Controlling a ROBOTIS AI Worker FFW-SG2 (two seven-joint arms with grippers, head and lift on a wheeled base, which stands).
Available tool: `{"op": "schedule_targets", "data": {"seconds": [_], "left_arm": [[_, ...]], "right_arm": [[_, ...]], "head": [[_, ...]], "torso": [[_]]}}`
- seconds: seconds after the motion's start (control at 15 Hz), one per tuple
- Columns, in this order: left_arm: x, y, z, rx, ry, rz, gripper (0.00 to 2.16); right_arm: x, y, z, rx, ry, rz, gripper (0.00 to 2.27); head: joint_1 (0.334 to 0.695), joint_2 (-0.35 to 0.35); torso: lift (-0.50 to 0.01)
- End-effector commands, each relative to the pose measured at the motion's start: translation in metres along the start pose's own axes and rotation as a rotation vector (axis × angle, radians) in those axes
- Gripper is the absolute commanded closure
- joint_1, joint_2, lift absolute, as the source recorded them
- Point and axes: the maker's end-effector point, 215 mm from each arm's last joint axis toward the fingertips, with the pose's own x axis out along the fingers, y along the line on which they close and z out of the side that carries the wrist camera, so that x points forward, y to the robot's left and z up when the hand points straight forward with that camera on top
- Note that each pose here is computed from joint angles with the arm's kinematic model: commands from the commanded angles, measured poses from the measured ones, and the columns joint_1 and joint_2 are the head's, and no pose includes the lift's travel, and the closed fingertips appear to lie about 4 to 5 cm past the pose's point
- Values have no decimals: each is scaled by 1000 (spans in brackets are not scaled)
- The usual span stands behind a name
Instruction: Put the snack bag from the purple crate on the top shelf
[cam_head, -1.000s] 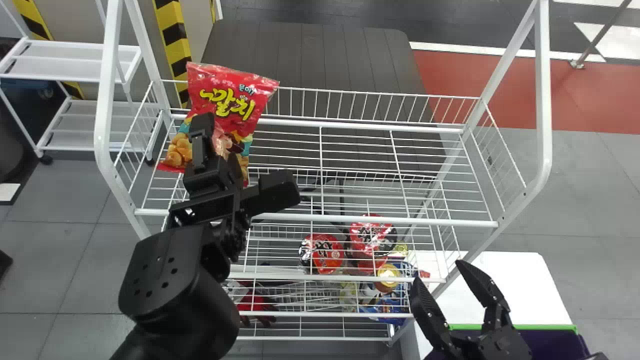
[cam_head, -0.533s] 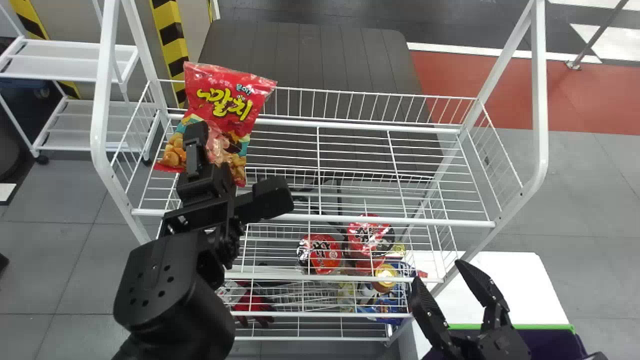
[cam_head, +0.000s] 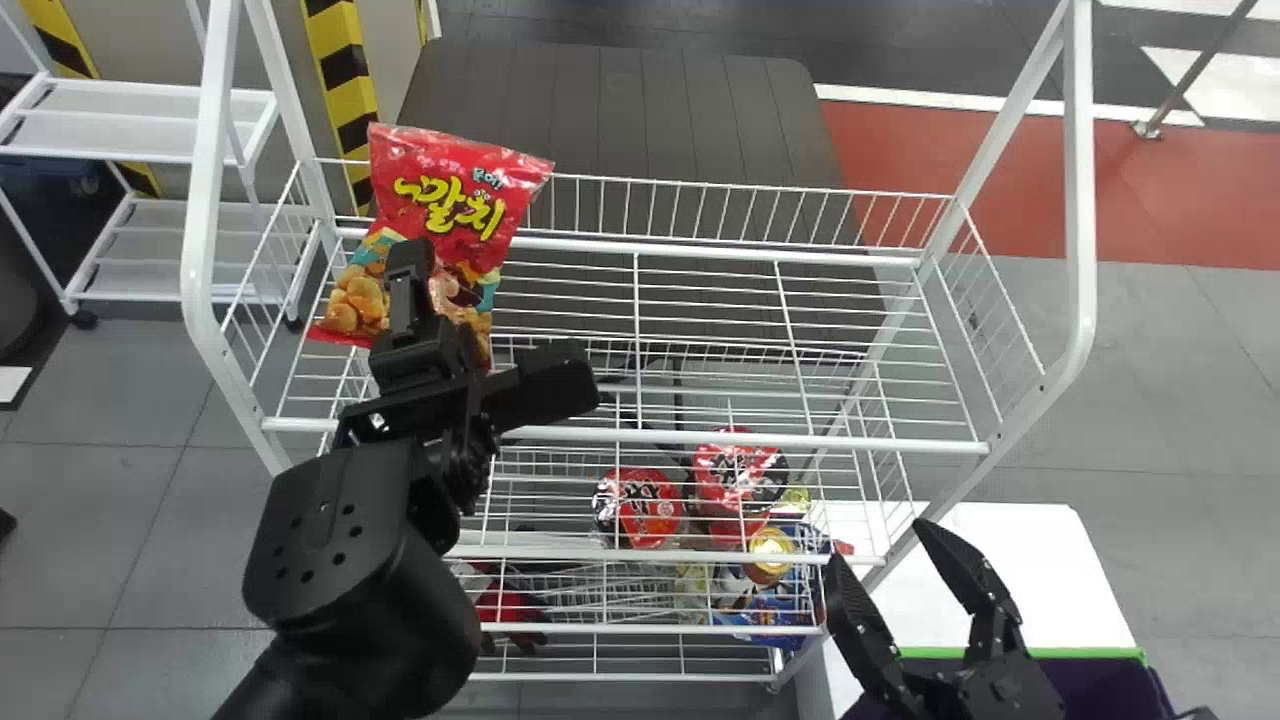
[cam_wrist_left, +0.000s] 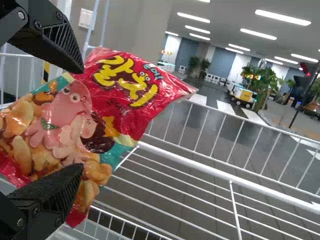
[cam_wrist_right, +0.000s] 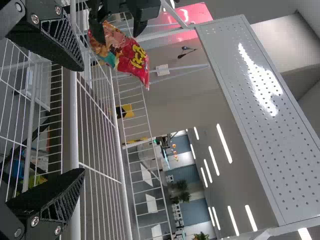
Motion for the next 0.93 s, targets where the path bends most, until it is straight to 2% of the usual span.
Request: {"op": "schedule_targets", "data": {"seconds": [0.0,0.2,0.4,0.87], "left_arm": [[10,0,2,16,4,-6,178],[23,-5,2,28,18,-25,178],[36,-2,-5,48,35,-16,178],[57,21,-13,64,45,39,178]], "right_arm": [[-2,0,1,-1,-1,-1,97],[-6,-2,5,-6,-3,-7,97],[-8,-5,8,-11,-5,-12,97],[-10,-4,14,-16,-12,-14,97]], "head": [[695,-117],[695,-122],[695,-125],[695,-103]], "torso": [[0],[0],[0],[0]]}}
